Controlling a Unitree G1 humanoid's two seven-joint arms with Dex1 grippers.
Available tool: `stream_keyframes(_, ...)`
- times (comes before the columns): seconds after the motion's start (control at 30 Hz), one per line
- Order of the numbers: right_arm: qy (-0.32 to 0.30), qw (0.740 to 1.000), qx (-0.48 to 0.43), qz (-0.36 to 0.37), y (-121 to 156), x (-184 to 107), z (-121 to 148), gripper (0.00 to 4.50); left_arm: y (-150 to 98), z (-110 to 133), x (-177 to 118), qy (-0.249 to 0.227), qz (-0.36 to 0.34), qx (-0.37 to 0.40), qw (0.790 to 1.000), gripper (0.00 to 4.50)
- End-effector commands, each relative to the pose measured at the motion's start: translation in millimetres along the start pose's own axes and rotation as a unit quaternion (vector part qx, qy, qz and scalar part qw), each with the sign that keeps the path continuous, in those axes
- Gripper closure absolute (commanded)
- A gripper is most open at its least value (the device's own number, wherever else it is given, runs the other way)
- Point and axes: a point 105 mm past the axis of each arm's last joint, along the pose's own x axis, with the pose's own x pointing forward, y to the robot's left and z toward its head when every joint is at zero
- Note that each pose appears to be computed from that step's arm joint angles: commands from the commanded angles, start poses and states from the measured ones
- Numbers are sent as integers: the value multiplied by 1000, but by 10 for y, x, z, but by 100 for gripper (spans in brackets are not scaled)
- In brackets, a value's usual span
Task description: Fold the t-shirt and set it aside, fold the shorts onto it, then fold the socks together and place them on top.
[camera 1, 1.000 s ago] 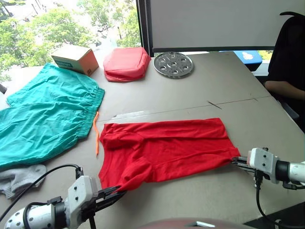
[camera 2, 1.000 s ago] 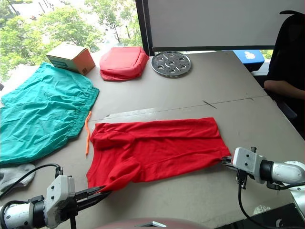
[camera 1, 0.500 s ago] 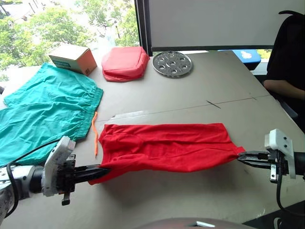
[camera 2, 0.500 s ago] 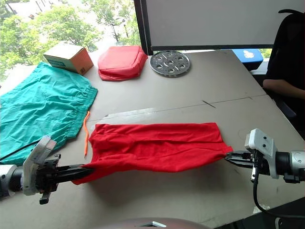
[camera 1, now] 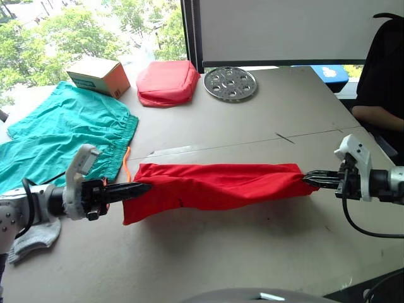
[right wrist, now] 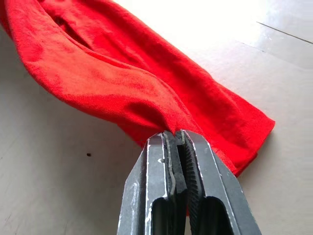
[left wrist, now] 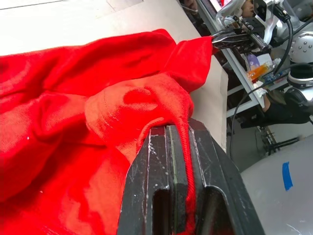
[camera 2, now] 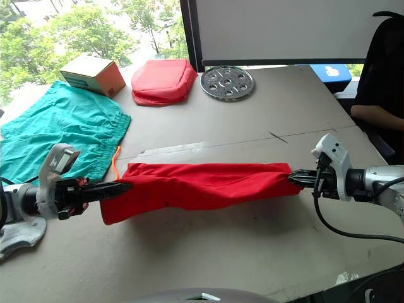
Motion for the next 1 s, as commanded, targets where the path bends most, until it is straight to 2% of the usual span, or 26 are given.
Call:
stream_keyframes(0.03,13,1000,-15,20,121,-38,-34,447,-69,-17,9,17,-19,19,1000,450)
stream_keyframes(0.23,47,993,-9,104,570,-204,-305,447,-261,-570,-93,111,-59,23,992,450)
stream_keyframes(0.37,85,992,-25,87,614,-207,-556,447,-277,-911,-152,151,-55,34,986,450)
stream_keyframes(0.57,122,988,-56,70,645,-105,-923,447,-228,-1150,-118,156,-36,82,984,450)
stream_keyframes(0.77,118,987,-93,51,610,-20,-1030,447,-82,-1191,-98,147,6,142,979,450)
stream_keyframes(0.8,114,988,-96,45,592,-19,-1023,450,-83,-1178,-106,140,6,131,981,368)
stream_keyframes(0.83,111,988,-90,58,632,-37,-1022,419,-84,-1159,-123,137,5,130,982,339)
stream_keyframes(0.9,101,989,-74,78,702,-77,-995,352,-94,-1114,-168,129,5,115,985,248)
stream_keyframes(1.0,66,993,-28,91,758,-200,-871,209,-114,-987,-355,124,-1,66,990,108)
